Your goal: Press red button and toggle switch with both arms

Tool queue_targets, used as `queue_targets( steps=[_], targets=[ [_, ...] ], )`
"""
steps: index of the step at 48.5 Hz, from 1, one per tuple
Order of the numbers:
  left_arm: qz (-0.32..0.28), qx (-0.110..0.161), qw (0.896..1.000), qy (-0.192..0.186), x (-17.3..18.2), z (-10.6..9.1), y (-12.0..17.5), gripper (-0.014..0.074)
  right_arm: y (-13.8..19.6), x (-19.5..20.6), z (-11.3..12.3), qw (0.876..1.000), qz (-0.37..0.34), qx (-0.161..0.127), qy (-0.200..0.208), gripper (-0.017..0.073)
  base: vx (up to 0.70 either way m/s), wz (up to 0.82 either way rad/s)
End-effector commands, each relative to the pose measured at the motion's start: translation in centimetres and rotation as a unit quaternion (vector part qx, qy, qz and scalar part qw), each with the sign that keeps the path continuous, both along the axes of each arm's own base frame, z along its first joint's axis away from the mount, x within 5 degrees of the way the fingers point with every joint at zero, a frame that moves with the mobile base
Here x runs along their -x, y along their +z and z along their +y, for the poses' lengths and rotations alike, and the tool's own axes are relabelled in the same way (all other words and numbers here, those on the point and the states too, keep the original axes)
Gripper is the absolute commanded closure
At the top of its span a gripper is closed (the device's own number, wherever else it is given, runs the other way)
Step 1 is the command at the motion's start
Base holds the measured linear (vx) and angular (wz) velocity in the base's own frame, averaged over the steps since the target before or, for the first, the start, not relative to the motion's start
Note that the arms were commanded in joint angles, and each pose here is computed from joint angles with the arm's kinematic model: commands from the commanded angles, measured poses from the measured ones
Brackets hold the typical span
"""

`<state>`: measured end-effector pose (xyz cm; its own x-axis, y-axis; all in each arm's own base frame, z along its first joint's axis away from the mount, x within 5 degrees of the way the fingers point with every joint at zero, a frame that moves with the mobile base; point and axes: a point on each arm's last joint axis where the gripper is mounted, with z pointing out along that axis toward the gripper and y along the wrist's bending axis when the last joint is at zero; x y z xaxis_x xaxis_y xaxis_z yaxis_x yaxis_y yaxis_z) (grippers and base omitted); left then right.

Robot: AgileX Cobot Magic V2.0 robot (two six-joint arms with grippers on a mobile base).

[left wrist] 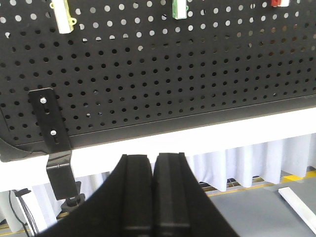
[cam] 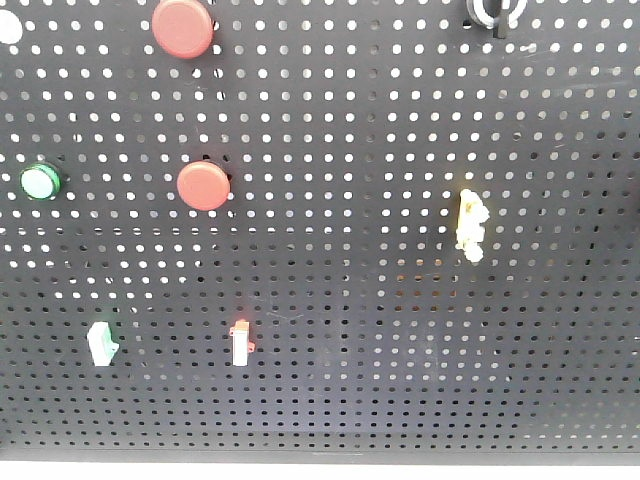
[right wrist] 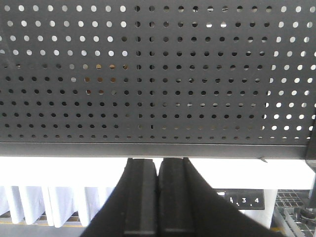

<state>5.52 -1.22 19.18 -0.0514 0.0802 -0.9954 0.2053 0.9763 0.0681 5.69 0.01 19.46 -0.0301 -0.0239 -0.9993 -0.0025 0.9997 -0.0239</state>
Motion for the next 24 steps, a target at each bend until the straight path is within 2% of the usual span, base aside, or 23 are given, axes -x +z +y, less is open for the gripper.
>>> queue_targets(
  steps=[1, 4, 6, 9, 12, 14, 18, 24],
  targets=[
    [-0.031, 0.012, 0.999, 0.007, -0.1, 0.1, -0.3, 0.0592, 0.5, 0.1, 0.0, 0.999, -0.047, 0.001, -0.003, 0.0562, 0.00, 0.00],
    [-0.043, 0.015, 0.999, 0.009, -0.1, 0.2, 0.0, 0.0592, 0.5, 0.1, 0.0, 0.999, -0.049, 0.001, -0.003, 0.0562, 0.00, 0.00],
    [-0.052, 0.030, 0.998, 0.010, 0.0, 0.2, 0.4, 0.0592, 0.9, 0.1, 0.0, 0.998, -0.065, 0.004, -0.003, 0.0562, 0.00, 0.00],
    [-0.065, 0.097, 0.993, 0.013, 0.0, 0.3, 1.0, 0.0592, 1.8, 0.3, 0.0, 0.994, -0.109, 0.002, -0.003, 0.0562, 0.00, 0.00],
    [-0.082, 0.187, 0.979, 0.015, 0.2, 0.5, 2.1, 0.0592, 3.0, 0.5, -0.1, 0.989, -0.150, -0.019, -0.002, 0.0562, 0.00, 0.00],
    [-0.091, 0.224, 0.970, 0.011, 0.3, 0.5, 3.2, 0.0592, 4.0, 0.8, -0.1, 0.985, -0.168, -0.026, 0.000, 0.0562, 0.00, 0.00],
    [-0.109, 0.223, 0.969, 0.002, 0.8, 0.5, 5.4, 0.0592, 6.7, 1.4, 0.0, 0.981, -0.192, -0.027, 0.002, 0.0562, 0.00, 0.00],
    [-0.144, 0.191, 0.971, -0.009, 1.7, 0.5, 10.0, 0.0592, 12.3, 2.8, 0.0, 0.976, -0.216, -0.018, 0.001, 0.0562, 0.00, 0.00]
  ],
)
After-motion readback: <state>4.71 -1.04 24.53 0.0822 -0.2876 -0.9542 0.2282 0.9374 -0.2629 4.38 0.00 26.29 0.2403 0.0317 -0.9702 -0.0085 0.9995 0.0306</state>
